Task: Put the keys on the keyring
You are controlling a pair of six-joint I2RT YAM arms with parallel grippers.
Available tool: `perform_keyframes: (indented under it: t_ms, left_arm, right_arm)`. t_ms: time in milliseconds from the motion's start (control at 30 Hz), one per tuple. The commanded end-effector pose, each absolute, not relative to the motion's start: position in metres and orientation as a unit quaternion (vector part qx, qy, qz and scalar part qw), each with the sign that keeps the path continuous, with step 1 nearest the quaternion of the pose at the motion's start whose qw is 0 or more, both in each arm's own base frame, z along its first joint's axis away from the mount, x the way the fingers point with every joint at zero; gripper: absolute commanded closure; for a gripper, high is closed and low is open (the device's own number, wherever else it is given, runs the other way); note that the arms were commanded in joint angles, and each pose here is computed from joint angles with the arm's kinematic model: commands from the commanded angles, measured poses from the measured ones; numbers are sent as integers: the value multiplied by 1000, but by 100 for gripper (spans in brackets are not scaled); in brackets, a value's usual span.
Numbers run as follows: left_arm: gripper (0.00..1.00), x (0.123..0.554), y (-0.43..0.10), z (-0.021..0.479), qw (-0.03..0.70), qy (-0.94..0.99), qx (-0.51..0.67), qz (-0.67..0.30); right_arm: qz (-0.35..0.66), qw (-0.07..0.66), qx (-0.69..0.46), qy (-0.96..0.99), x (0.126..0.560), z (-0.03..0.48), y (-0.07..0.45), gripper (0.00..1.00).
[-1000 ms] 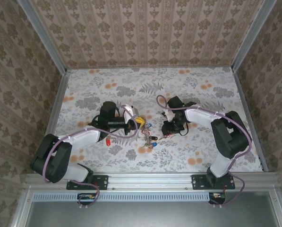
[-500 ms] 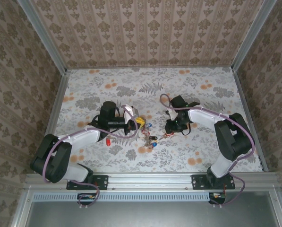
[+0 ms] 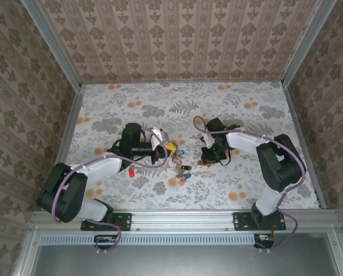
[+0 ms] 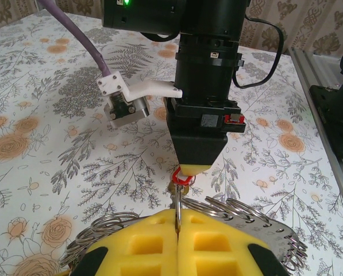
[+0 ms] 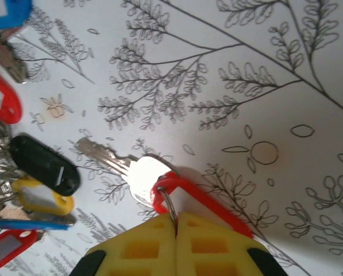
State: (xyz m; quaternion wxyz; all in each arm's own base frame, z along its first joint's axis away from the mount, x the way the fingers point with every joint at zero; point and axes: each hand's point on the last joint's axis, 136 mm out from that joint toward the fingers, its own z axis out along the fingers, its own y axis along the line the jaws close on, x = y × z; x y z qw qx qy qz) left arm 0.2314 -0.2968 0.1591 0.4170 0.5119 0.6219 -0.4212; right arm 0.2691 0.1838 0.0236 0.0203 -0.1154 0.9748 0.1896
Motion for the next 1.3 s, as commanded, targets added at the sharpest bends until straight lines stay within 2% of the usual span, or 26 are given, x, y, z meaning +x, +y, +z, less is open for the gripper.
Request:
perform_keyframes:
  t_ms: [0,167,333,567,867,967,1267]
  left_arm:
    - [100,232,-301,179,433,591,528,-429]
    - [100,232,-303,179,426,591,530,-435]
    - [100,229,-306,179,416,583,537,-445]
    - [100,224,-312,182,399,571,549,-462]
    - [100,214,-318,188,374,551,567,-484]
    - [100,210,-321,191,365,544,575,-491]
    - [100,208,-327,194,365,539,585,-484]
  right_arm:
    - [208,26,-124,970,265,32,188,98]
    - [224,63,-137,963,271,53,192,100]
    - [275,164,-204,925,281,104,207,100]
    - [328,264,-292,859,282,160,222,100]
    - [331,422,-502,679,251,211,240,100]
    - [307,442,-536,650,251,221,240,100]
    - [316,417,-581,623,247,225,256,100]
